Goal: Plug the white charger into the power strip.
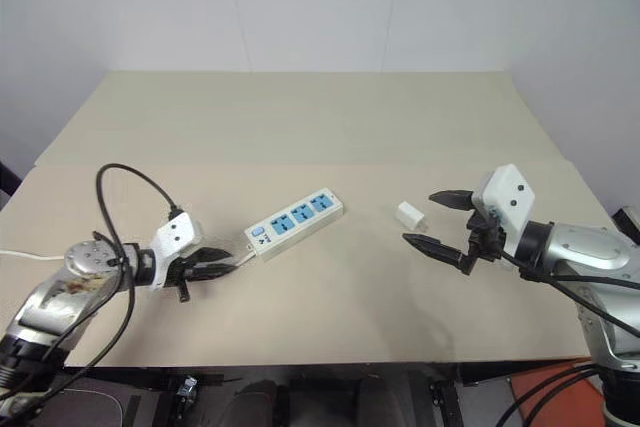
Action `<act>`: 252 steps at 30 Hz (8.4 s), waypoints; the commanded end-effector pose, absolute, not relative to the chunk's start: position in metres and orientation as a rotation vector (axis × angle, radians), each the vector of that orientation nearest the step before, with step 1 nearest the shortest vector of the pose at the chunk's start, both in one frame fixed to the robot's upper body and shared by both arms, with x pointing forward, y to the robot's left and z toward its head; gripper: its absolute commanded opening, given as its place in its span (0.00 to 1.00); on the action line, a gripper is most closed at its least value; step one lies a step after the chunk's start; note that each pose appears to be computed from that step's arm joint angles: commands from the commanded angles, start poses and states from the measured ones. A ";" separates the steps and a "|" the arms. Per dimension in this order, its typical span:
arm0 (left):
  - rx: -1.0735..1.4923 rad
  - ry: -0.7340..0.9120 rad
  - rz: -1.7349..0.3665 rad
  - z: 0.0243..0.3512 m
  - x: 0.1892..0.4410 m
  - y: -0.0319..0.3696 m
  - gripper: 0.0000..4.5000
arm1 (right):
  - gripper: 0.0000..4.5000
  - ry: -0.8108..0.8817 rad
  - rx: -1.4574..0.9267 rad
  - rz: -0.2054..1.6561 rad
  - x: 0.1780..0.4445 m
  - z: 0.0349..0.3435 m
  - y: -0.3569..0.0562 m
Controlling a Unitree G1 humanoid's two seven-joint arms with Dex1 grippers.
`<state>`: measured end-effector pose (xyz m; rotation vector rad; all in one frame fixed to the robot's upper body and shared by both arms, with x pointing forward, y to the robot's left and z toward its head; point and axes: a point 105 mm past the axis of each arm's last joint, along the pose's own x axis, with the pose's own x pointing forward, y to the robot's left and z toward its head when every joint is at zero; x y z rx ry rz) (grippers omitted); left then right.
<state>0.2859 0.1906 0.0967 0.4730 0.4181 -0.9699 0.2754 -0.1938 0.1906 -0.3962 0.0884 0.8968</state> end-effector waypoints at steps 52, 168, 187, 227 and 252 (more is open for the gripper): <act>0.430 0.022 -1.529 0.088 0.301 0.095 0.73 | 1.00 0.041 -0.422 0.969 0.296 0.216 -0.178; 0.456 0.174 -1.441 0.074 0.303 0.129 0.73 | 0.25 -0.164 -0.150 1.342 0.307 0.144 -0.016; 0.460 0.182 -1.440 0.074 0.304 0.129 0.73 | 0.25 -0.124 -0.128 1.330 0.310 0.133 -0.019; 0.460 0.201 -1.439 0.074 0.305 0.134 0.73 | 0.25 -0.034 -0.197 1.314 0.311 0.114 -0.054; 0.460 0.208 -1.438 0.074 0.302 0.136 0.73 | 0.25 0.108 -0.298 1.448 0.310 0.085 -0.048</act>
